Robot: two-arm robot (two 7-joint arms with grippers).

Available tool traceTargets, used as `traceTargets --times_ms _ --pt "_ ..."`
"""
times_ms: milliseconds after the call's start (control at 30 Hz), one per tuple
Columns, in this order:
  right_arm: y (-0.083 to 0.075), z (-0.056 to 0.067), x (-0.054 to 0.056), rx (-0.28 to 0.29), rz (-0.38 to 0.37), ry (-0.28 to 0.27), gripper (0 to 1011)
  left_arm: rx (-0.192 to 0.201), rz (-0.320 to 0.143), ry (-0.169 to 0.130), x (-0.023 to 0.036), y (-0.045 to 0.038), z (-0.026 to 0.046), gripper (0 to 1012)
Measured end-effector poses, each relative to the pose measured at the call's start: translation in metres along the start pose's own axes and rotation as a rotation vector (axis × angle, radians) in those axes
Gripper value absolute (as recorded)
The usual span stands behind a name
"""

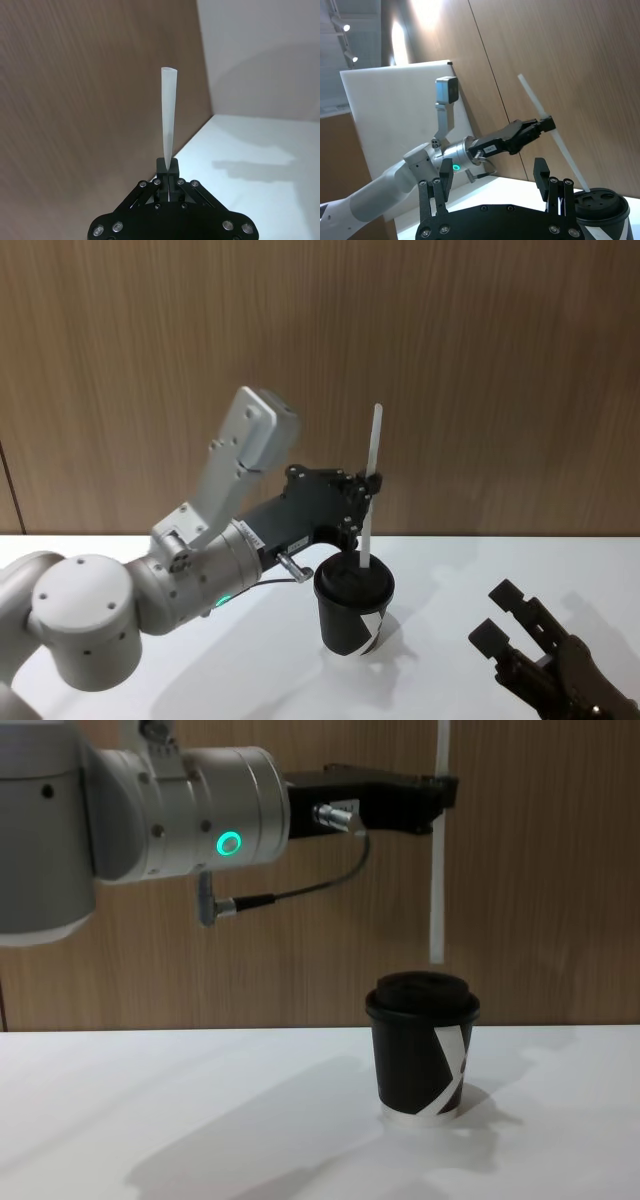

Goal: Pick up the straw with one hand, pass it to the other hand, and insert it into the cup.

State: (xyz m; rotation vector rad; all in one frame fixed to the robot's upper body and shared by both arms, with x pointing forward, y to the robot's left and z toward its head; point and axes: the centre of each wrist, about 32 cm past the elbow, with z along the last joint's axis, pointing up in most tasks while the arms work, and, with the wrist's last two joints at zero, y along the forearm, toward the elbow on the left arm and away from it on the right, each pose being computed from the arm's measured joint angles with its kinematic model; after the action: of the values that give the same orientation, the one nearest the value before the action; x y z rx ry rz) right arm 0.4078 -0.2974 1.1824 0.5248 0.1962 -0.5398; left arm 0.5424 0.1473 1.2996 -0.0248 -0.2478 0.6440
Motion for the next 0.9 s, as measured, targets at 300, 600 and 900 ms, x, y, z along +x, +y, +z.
traceTargets --times_ms 300,600,900 --pt "0.000 0.000 0.000 0.000 0.000 0.000 1001 0.069 0.080 -0.135 -0.0019 -0.0169 -0.0052 13" --pt "0.000 0.000 0.000 0.000 0.000 0.000 1001 0.097 0.113 -0.191 -0.0018 -0.0283 -0.0091 13" --pt "0.000 0.000 0.000 0.000 0.000 0.000 1001 0.091 0.121 -0.211 -0.0021 -0.0329 -0.0073 12"
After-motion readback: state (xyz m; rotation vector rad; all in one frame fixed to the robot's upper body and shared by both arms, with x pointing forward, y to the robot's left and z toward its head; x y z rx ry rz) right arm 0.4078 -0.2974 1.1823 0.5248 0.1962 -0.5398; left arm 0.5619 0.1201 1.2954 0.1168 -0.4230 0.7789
